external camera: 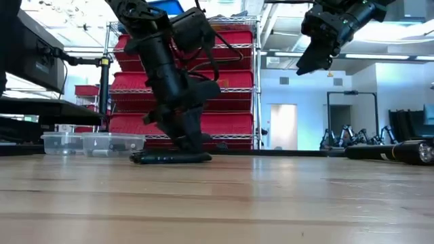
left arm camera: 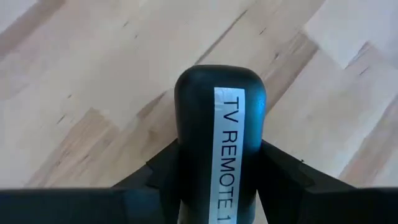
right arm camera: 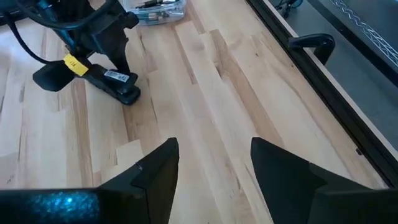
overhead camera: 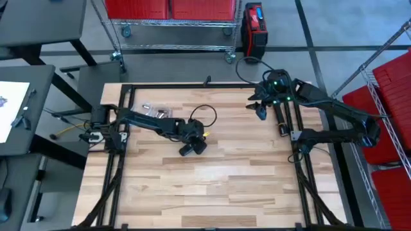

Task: Insert battery
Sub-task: Close the remote's battery compartment

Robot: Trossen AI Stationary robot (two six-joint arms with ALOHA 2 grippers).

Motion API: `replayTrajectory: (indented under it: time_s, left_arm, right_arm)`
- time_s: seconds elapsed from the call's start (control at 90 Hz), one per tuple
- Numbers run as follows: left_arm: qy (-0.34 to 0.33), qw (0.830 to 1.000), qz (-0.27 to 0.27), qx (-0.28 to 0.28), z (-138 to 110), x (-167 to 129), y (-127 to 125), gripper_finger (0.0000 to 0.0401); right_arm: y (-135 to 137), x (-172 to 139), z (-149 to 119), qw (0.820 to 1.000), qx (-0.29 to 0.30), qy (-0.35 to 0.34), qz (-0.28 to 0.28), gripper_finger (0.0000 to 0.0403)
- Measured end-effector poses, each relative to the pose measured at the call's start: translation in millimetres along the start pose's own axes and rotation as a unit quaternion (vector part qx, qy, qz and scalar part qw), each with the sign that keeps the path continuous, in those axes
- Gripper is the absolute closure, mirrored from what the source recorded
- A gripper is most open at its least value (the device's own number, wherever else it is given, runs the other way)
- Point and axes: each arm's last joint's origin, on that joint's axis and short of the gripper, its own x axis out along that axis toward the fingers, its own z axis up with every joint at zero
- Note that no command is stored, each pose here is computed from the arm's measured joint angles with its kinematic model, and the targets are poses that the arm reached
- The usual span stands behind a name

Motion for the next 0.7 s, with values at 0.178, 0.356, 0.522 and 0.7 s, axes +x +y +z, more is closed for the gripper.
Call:
replayTrajectory:
  time_s: [0.178,0.356,0.522,0.7]
  left_arm:
    - [0.009,1.000,-0.016,-0.007,-3.8,13.6,-2.8,0.0261]
    - [0.008,1.000,-0.008,-0.010,-5.6,16.1,-3.9,0.0261]
    - [0.007,1.000,-0.009,-0.009,-5.6,16.4,-4.0,0.0261]
    - [0.008,1.000,-0.009,0.002,-5.9,16.8,-4.1,0.0258]
  right_arm:
    - [0.0,0.2,-0.6,1.000,0.001,0.003,0.001,0.0214]
    - [0.1,0.2,-1.2,1.000,0.002,0.005,0.001,0.0214]
    - [-0.2,2.1,-2.9,1.000,0.002,0.004,0.001,0.0214]
    - [0.1,7.9,-11.5,1.000,0.005,0.021,0.005,0.0214]
